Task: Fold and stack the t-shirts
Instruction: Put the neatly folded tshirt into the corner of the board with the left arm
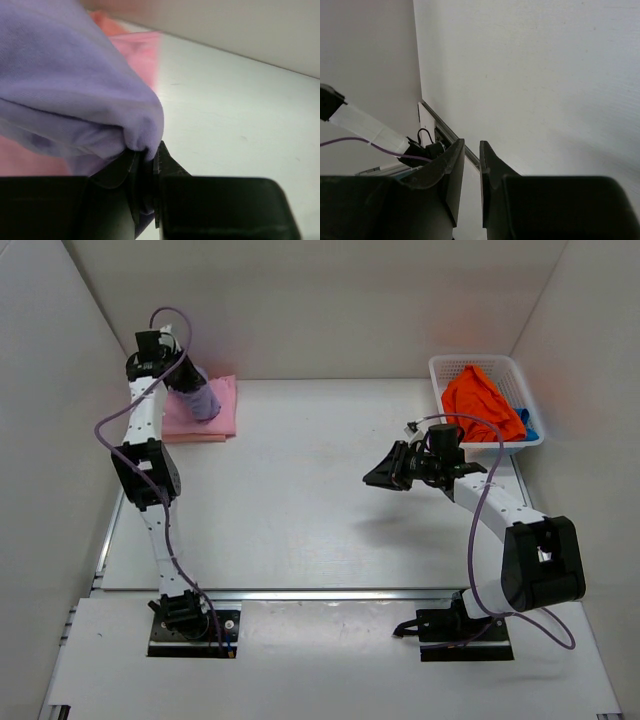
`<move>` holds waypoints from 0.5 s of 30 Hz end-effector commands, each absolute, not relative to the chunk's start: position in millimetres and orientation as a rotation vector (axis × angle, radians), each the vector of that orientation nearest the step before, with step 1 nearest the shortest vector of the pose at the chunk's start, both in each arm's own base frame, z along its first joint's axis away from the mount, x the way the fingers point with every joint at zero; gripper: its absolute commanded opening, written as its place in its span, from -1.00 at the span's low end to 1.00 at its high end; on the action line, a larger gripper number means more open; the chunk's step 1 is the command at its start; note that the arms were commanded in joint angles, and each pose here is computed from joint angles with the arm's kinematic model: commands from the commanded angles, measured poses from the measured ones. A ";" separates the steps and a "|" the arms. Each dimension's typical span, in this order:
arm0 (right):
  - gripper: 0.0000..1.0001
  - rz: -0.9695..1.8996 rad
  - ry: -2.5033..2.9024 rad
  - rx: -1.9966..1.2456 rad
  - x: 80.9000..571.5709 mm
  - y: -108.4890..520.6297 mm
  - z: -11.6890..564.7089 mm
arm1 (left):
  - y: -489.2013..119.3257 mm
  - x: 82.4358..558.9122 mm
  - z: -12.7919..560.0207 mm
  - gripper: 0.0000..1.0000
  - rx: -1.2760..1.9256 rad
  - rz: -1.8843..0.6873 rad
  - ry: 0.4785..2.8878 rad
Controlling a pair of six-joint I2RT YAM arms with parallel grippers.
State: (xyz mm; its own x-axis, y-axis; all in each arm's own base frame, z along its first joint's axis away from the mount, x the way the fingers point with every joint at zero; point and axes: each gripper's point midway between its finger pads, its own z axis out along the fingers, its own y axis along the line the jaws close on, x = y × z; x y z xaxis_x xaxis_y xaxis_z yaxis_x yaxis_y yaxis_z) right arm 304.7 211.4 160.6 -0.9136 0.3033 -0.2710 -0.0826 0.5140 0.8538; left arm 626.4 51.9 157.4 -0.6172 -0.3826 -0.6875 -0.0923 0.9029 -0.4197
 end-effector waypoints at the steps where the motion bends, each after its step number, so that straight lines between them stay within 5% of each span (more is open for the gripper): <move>1: -0.68 1.391 2.330 0.142 303.8 214.9 168.7 | -36.0 603.8 300.8 -1.00 -0.075 -0.559 1.975; 8: -0.68 1.399 2.325 0.144 301.9 214.1 168.5 | -112.2 584.3 336.5 -1.00 0.077 -0.633 1.937; 15: -0.68 1.398 2.336 0.147 301.0 208.3 164.5 | -29.0 612.2 299.2 -1.00 -0.073 -0.564 1.961</move>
State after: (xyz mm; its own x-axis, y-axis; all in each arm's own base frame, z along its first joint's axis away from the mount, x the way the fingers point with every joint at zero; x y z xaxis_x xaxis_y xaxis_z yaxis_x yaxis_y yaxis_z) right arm 301.0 209.5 154.8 -0.9179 0.3057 -0.2529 -0.0679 0.5070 0.8593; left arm 593.7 -113.1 301.6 -0.5100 -0.2322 -0.8283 0.3184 0.8435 -0.4325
